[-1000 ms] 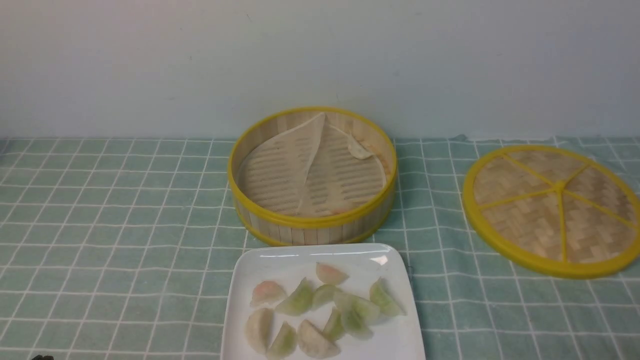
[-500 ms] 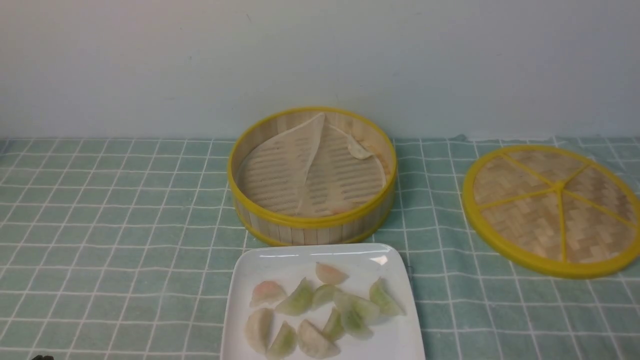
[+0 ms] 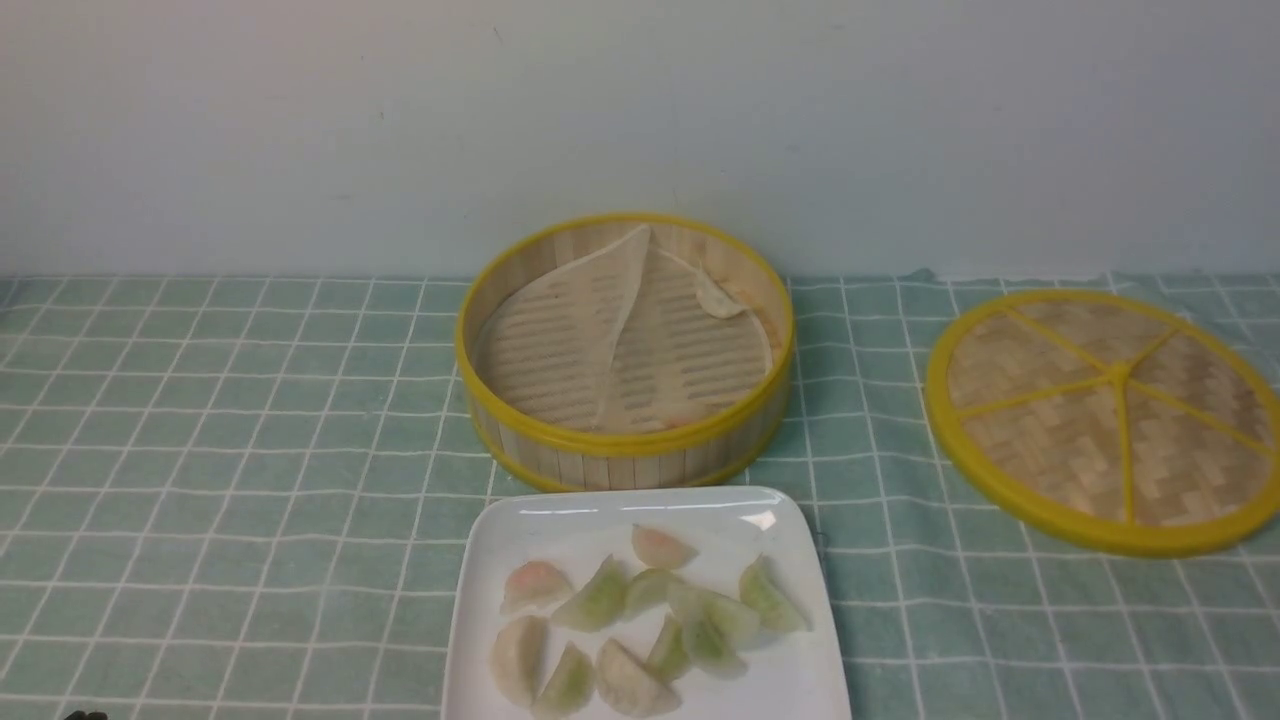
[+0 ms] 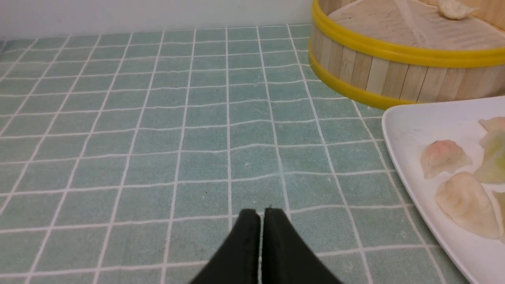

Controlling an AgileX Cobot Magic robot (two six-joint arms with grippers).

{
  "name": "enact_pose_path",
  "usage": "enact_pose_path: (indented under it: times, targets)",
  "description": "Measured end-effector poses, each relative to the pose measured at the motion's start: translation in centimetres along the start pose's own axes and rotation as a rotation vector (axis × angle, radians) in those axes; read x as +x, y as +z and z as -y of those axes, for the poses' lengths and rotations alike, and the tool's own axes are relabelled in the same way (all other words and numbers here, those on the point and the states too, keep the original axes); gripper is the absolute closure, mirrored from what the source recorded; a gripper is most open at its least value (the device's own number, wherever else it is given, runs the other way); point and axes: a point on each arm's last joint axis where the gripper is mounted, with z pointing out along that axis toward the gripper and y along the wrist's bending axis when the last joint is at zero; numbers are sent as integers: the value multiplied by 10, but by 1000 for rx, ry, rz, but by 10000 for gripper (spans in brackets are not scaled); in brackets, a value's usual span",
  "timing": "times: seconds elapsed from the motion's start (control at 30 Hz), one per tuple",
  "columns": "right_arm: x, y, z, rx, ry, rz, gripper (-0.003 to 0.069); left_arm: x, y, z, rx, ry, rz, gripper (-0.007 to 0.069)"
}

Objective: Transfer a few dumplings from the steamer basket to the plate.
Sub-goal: Use the right arm to grab a dumpling from inside the steamer

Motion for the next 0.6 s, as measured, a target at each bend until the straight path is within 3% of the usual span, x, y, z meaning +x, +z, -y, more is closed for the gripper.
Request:
enact_pose_path:
  times: [0.07,0.2,0.37,0.5,0.6]
  targets:
    - [-7,3,-9,0,16,-41,673,0,0,0,0,0,0,631]
    - [-46,32,-51,56,-131,-278,673,0,0,0,0,0,0,631]
    - [-52,88,-76,145,-346,-745,673,0,0,0,0,0,0,631]
    - [-26,148,-89,81,-493,-1091,673,0,0,0,0,0,0,631]
    - [-5,185,-99,-6,-558,-1236,673,0,0,0,0,0,0,631]
